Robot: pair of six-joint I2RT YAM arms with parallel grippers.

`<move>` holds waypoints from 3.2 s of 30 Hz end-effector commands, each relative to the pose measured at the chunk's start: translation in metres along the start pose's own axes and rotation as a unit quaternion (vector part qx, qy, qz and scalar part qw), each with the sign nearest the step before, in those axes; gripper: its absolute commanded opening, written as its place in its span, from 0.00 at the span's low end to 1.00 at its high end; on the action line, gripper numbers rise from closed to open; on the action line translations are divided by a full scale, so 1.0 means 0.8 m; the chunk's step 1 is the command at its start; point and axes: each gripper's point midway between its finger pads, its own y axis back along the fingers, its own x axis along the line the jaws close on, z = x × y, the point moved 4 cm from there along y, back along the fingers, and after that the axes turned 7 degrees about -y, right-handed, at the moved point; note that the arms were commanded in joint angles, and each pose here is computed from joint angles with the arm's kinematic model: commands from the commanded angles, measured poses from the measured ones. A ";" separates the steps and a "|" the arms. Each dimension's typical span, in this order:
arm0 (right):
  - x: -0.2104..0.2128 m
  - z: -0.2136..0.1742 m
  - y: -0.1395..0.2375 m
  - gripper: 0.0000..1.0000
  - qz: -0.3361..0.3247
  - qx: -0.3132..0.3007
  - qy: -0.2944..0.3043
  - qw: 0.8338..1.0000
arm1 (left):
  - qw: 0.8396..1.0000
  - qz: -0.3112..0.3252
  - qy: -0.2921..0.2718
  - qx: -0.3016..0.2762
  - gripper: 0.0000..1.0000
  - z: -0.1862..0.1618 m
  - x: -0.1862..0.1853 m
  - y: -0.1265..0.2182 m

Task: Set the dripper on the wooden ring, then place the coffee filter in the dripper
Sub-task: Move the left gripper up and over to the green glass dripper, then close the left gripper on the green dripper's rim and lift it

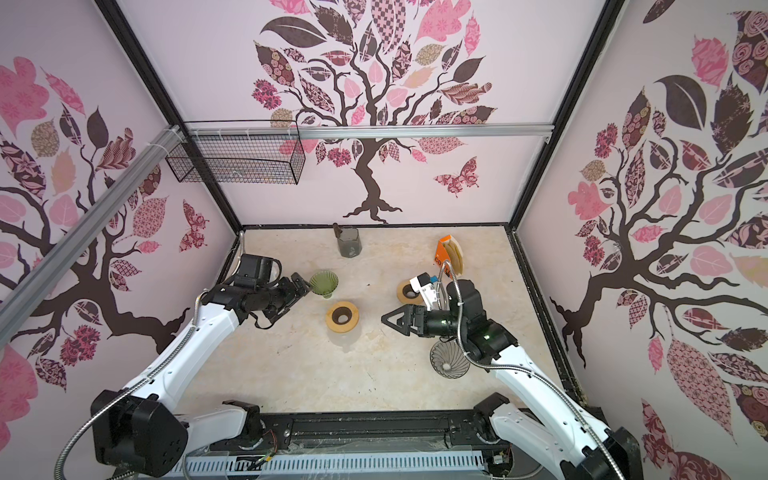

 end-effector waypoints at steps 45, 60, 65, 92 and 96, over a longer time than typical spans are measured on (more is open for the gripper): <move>0.102 0.030 0.119 1.00 -0.071 -0.207 0.125 0.968 | 0.993 0.034 0.070 0.092 0.55 0.041 -0.014 -0.106; 0.096 0.026 0.113 1.00 -0.074 -0.189 0.122 0.971 | 0.992 0.037 0.077 0.097 0.37 0.051 -0.015 -0.140; 0.097 0.027 0.113 1.00 -0.075 -0.188 0.125 0.971 | 0.991 0.047 0.082 0.095 0.33 0.051 -0.011 -0.145; 0.093 0.030 0.106 1.00 -0.074 -0.182 0.119 0.973 | 0.990 0.061 0.079 0.096 0.12 0.056 -0.007 -0.157; 0.091 0.030 0.105 1.00 -0.077 -0.183 0.118 0.973 | 0.991 0.057 0.071 0.094 0.07 0.059 -0.011 -0.154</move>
